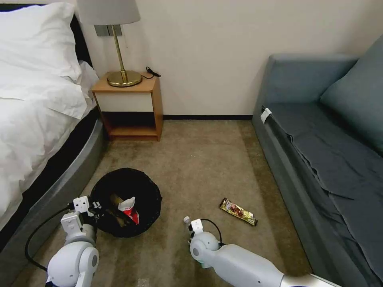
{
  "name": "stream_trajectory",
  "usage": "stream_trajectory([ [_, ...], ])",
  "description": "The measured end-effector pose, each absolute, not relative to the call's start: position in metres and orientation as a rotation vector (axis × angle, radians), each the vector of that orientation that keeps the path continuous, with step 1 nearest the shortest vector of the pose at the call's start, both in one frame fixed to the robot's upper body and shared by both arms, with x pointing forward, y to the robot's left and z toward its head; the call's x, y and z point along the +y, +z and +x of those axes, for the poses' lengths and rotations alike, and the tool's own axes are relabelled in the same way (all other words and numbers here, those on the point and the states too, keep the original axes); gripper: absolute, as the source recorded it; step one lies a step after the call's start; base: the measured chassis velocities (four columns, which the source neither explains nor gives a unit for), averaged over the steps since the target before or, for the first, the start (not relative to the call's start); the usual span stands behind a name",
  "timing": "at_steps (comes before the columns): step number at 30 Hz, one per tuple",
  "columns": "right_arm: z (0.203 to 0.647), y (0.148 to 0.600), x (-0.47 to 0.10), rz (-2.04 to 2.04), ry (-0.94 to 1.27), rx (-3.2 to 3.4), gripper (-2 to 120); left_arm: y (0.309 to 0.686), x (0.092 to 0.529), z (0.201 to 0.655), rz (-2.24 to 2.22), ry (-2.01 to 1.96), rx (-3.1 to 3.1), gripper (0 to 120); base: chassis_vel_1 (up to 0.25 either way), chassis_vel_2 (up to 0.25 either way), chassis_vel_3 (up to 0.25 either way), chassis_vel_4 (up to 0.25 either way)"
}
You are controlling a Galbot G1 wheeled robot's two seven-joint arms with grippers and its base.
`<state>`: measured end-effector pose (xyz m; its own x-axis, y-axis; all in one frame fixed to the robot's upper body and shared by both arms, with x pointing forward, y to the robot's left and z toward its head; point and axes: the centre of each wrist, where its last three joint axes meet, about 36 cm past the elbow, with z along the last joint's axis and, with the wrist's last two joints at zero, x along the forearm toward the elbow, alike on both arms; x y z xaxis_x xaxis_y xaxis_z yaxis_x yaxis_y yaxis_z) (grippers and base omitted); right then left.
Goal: Pick up the trash bin, then pick up the garbage on the floor and place it into the trash bin.
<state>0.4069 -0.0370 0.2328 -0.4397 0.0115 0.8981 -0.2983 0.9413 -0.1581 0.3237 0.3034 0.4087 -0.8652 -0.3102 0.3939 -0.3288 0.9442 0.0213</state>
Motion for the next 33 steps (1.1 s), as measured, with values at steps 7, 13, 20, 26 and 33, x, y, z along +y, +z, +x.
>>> stream_trajectory([
  [7,0.404,0.238,-0.042,0.212,0.360,-2.018,28,0.409,0.302,0.325,0.458,0.068,-2.701,3,0.000,0.000,0.000,0.000],
  [13,0.422,0.294,-0.064,0.209,0.312,-2.130,19,0.409,0.304,0.326,0.460,0.064,-2.701,3,0.000,0.000,0.000,0.000],
  [20,0.442,0.424,-0.085,0.287,0.164,-2.356,19,0.407,0.305,0.327,0.460,0.061,-2.698,3,0.000,0.000,0.000,0.000],
  [26,0.416,0.502,-0.050,0.544,-0.041,-2.432,19,0.405,0.300,0.327,0.450,0.069,-2.694,3,0.000,0.000,0.000,0.000],
  [33,0.389,0.481,0.010,0.747,-0.069,-2.381,19,0.406,0.289,0.326,0.423,0.079,-2.698,3,0.000,0.000,0.000,0.000],
])
